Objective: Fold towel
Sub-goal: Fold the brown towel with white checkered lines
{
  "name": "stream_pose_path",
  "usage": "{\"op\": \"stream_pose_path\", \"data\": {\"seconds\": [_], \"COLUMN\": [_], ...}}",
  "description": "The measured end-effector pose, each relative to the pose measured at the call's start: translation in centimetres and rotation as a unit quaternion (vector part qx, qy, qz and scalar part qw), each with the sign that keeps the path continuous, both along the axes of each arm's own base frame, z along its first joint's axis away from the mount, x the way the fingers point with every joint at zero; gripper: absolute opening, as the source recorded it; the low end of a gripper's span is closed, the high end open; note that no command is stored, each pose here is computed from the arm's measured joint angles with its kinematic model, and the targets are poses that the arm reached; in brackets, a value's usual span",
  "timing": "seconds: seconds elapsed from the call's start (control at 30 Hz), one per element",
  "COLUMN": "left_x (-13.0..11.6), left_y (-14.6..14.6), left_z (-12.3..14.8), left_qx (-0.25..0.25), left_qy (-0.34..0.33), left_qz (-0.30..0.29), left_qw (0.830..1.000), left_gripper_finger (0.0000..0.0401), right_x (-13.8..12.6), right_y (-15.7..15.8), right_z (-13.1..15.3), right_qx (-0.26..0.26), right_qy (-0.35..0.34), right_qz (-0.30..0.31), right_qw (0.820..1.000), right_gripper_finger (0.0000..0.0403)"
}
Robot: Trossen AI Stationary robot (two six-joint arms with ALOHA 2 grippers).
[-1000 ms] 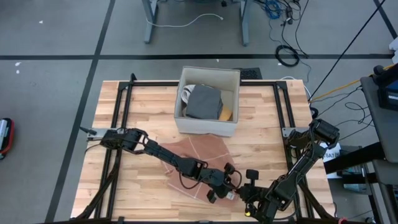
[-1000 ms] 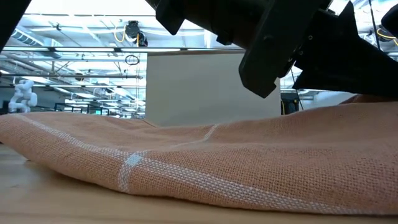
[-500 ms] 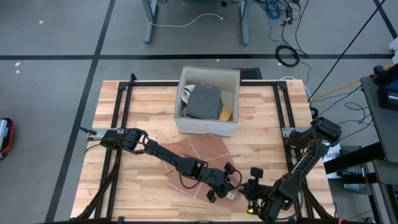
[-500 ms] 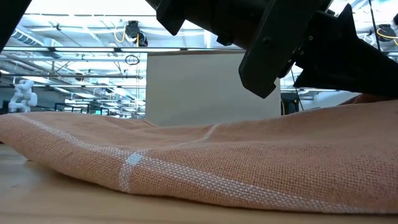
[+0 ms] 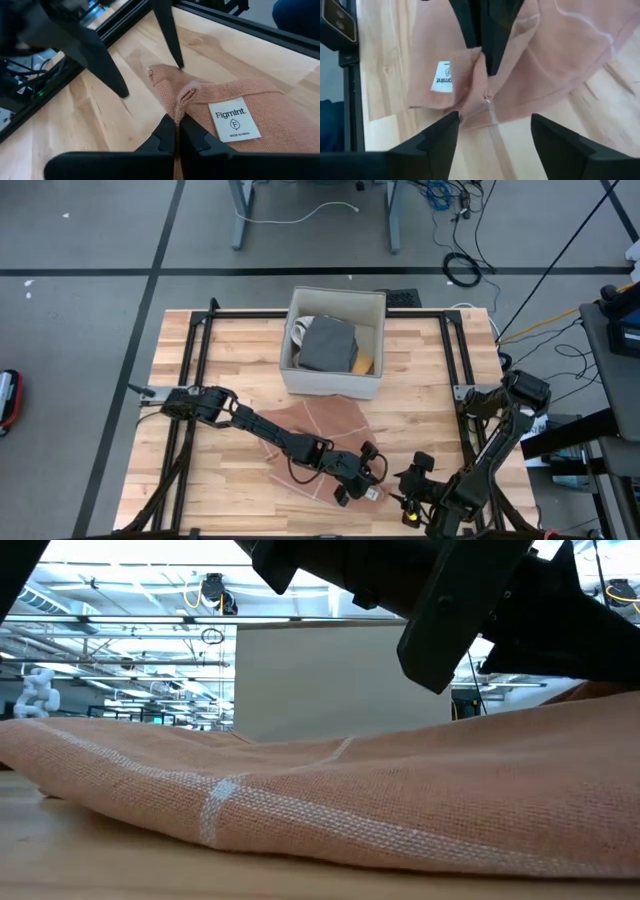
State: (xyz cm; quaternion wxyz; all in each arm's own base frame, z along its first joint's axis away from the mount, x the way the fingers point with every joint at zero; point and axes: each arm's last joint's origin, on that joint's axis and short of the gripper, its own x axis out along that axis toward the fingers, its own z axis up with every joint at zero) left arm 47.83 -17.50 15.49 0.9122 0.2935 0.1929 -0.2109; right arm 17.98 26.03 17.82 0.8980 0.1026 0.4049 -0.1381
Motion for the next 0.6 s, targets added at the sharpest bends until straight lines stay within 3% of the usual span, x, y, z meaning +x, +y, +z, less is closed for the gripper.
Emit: {"op": "stream_pose_path", "data": {"seconds": [0.2, 0.6], "left_x": [0.0, 0.3], "left_y": [0.0, 0.1], "left_z": [0.1, 0.5], "left_qx": [0.002, -0.023], "left_qy": [-0.006, -0.008], "left_qz": [0.007, 0.034], "left_qw": [1.000, 0.999], "left_gripper_finger": [0.0001, 0.0001], "right_x": [0.7, 2.3], "right_y": [0.9, 0.4], "right_z": [-1.0, -1.7], "right_qx": [0.011, -0.007], "right_qy": [-0.028, -0.058], "right_qz": [0.001, -0.026], "right_qw": [1.000, 0.998], "right_gripper_finger": [0.0243, 0.0210]}}
